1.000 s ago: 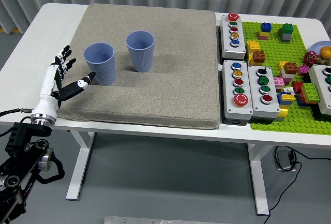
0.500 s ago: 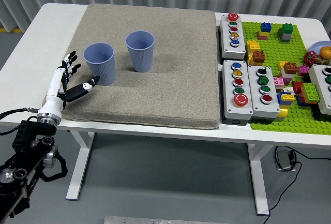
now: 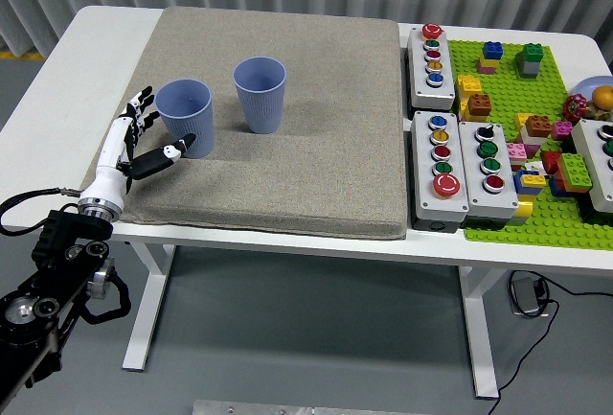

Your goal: Pick cup pour cup place

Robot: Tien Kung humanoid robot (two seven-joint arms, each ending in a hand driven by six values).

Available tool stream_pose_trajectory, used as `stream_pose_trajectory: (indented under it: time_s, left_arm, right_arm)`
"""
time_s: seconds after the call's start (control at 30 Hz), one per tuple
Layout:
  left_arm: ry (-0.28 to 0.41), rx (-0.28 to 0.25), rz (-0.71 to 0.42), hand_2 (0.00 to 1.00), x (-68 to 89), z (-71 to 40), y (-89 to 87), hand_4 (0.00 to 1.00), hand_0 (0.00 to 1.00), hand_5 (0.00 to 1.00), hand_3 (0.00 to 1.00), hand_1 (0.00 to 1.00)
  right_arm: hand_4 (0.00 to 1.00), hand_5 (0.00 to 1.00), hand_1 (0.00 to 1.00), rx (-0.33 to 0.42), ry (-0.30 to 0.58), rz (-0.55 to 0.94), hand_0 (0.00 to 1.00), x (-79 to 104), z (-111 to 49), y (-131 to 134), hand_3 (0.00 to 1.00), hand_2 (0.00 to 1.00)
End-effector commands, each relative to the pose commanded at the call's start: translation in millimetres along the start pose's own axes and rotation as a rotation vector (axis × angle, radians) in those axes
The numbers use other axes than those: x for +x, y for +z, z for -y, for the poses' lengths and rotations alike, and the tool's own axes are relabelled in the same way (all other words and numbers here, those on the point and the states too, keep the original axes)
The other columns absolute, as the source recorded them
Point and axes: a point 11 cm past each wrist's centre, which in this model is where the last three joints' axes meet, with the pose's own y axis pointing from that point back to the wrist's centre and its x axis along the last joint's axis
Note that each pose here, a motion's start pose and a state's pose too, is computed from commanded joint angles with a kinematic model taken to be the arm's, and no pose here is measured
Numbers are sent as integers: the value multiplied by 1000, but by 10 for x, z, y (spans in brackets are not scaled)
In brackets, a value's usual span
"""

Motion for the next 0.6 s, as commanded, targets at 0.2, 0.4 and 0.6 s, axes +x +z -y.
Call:
stream_pose_trajectory:
  time_s: [0.2, 0.4, 0.6]
  left_arm:
    - [-12, -4, 21, 998, 3, 55, 32, 870, 901, 184, 998, 895]
    - [-24, -15, 28, 998, -47, 97, 77, 873, 901, 191, 998, 894]
    - [-31, -19, 26, 998, -83, 127, 100, 874, 901, 198, 998, 894]
  right_arm:
    - [2, 189, 654, 2, 1, 1, 689, 7, 0, -8, 580, 595]
    - [2, 188, 654, 2, 0, 1, 690, 7, -1, -12, 580, 595]
    - [2, 188, 654, 3, 0, 0, 690, 7, -1, -19, 580, 595]
